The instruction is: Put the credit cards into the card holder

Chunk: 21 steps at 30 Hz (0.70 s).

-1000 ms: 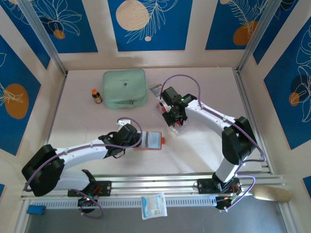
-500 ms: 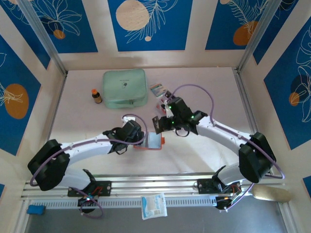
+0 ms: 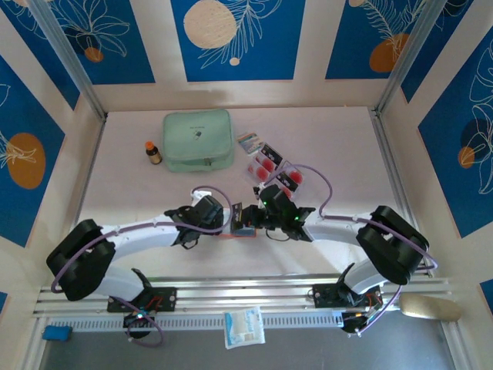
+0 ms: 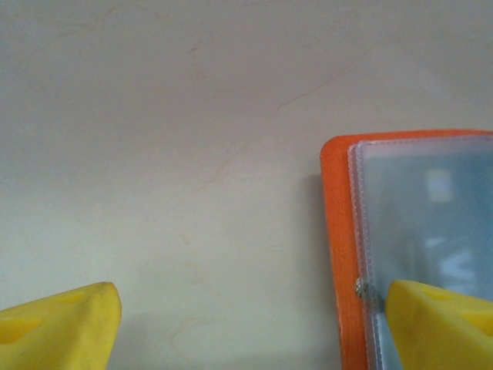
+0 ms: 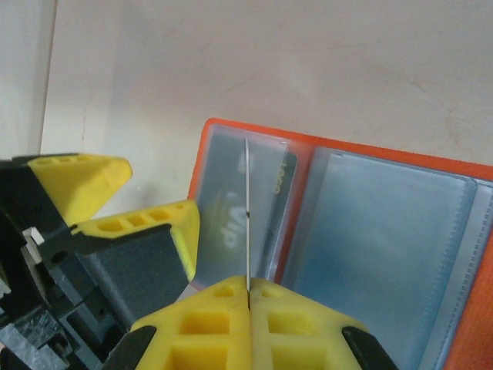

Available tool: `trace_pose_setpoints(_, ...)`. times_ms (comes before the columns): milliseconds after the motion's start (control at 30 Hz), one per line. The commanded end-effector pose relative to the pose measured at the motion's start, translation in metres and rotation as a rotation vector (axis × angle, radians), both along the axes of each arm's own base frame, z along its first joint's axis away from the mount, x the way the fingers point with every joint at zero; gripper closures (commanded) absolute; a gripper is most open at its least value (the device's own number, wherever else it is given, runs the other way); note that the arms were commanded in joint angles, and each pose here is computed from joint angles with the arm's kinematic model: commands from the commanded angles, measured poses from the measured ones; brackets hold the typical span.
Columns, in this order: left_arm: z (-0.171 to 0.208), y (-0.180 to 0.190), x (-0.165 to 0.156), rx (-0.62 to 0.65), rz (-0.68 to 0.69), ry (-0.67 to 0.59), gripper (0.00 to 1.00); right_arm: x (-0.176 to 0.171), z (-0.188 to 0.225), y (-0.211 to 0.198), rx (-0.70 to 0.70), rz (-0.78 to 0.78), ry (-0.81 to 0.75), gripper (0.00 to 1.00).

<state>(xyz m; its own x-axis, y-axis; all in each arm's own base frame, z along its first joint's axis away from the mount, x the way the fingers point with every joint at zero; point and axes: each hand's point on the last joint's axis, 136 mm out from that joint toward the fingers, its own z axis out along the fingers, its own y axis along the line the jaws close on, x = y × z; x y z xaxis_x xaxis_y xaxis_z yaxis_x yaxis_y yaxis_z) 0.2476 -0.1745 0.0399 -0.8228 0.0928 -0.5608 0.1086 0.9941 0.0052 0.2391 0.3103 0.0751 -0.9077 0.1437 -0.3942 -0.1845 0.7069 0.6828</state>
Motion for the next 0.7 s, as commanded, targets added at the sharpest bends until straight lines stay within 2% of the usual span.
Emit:
trace_pose_setpoints(0,-0.010,0.014,-0.007,0.044,0.026,0.029,0.11,0.011,0.002,0.001,0.050,-0.086,-0.021,1.00)
trace_pose_setpoints(667,-0.019,0.020,-0.014,0.040,0.041,0.047,0.12,0.012,-0.018,-0.001,0.058,-0.131,0.022,1.00)
